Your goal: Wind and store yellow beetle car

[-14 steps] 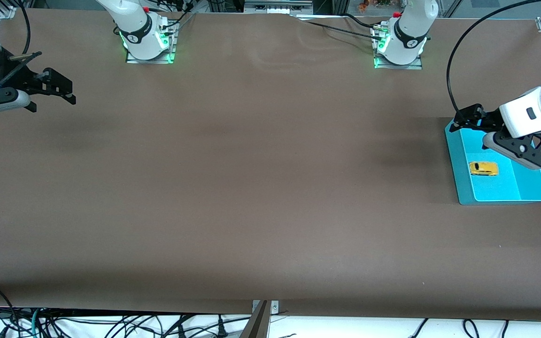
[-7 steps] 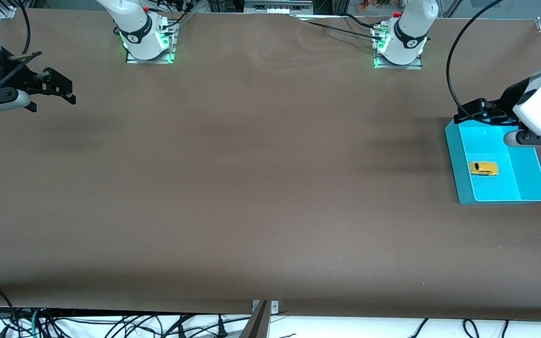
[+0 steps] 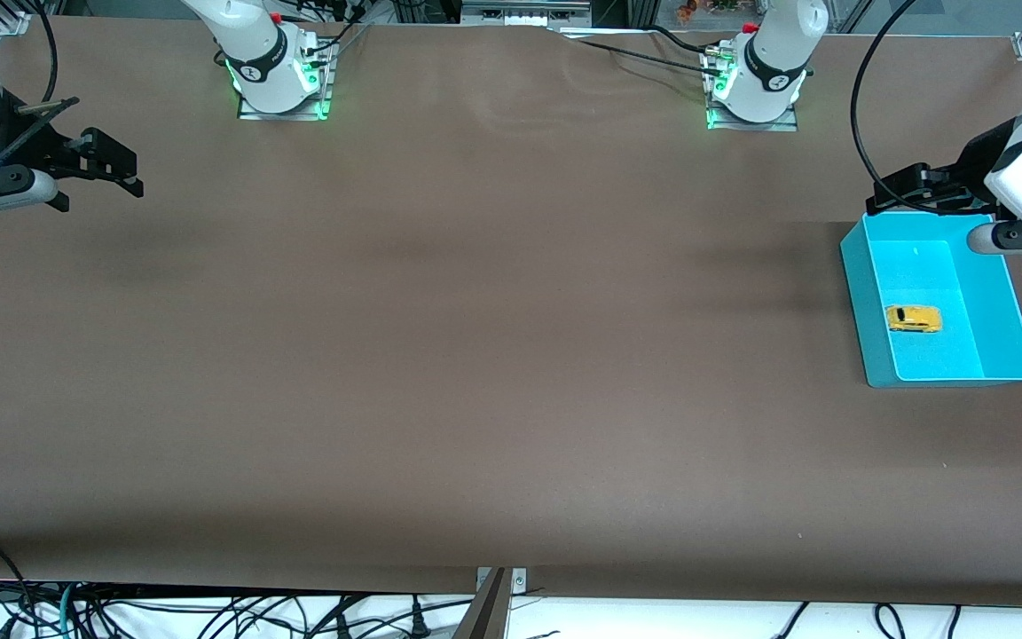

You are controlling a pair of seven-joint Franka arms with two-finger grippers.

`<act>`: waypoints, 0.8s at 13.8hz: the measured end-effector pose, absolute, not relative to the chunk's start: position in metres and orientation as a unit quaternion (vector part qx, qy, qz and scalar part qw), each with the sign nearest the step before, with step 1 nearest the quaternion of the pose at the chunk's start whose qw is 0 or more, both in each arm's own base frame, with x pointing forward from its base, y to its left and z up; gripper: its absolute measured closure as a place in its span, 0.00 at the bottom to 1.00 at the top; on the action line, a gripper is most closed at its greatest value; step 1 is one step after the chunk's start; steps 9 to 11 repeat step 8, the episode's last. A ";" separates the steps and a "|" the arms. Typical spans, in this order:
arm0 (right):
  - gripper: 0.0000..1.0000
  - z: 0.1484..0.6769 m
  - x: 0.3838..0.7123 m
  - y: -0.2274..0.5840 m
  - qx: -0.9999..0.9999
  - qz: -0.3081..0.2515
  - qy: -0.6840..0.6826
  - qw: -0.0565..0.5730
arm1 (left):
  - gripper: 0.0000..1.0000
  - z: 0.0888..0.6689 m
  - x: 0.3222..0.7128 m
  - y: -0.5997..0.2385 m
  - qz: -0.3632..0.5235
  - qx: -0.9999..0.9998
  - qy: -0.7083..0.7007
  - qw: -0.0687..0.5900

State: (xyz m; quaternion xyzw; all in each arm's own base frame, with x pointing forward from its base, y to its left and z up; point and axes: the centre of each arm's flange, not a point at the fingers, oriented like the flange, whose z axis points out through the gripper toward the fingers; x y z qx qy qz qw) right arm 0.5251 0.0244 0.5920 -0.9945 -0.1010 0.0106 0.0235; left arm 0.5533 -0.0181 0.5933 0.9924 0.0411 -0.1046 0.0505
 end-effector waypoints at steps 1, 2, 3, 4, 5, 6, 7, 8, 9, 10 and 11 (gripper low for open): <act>0.00 0.592 0.525 0.024 -0.995 0.011 -0.101 0.023 | 0.00 0.593 0.553 -0.015 -0.105 0.992 0.044 0.051; 0.00 0.592 0.525 0.024 -0.995 0.011 -0.101 0.023 | 0.00 0.593 0.553 -0.014 -0.105 0.992 0.045 0.051; 0.00 0.592 0.525 0.024 -0.995 0.011 -0.101 0.023 | 0.00 0.592 0.554 -0.014 -0.106 0.992 0.045 0.051; 0.00 0.592 0.525 0.024 -0.995 0.011 -0.101 0.024 | 0.00 0.591 0.554 -0.014 -0.107 0.992 0.045 0.051; 0.00 0.592 0.525 0.024 -0.995 0.011 -0.101 0.024 | 0.00 0.589 0.555 -0.014 -0.109 0.992 0.045 0.050; 0.00 0.592 0.525 0.024 -0.995 0.011 -0.101 0.024 | 0.00 0.586 0.556 -0.014 -0.111 0.991 0.045 0.050; 0.00 0.592 0.525 0.024 -0.995 0.011 -0.101 0.024 | 0.00 0.585 0.557 -0.014 -0.113 0.991 0.045 0.050; 0.00 0.592 0.525 0.024 -0.995 0.011 -0.101 0.024 | 0.00 0.584 0.558 -0.014 -0.113 0.991 0.045 0.050; 0.00 0.592 0.525 0.024 -0.995 0.011 -0.101 0.024 | 0.00 0.584 0.558 -0.014 -0.113 0.991 0.045 0.050; 0.00 0.592 0.525 0.024 -0.995 0.011 -0.101 0.024 | 0.00 0.584 0.558 -0.014 -0.113 0.991 0.045 0.050; 0.00 0.592 0.525 0.024 -0.995 0.011 -0.101 0.024 | 0.00 0.584 0.558 -0.014 -0.113 0.991 0.045 0.050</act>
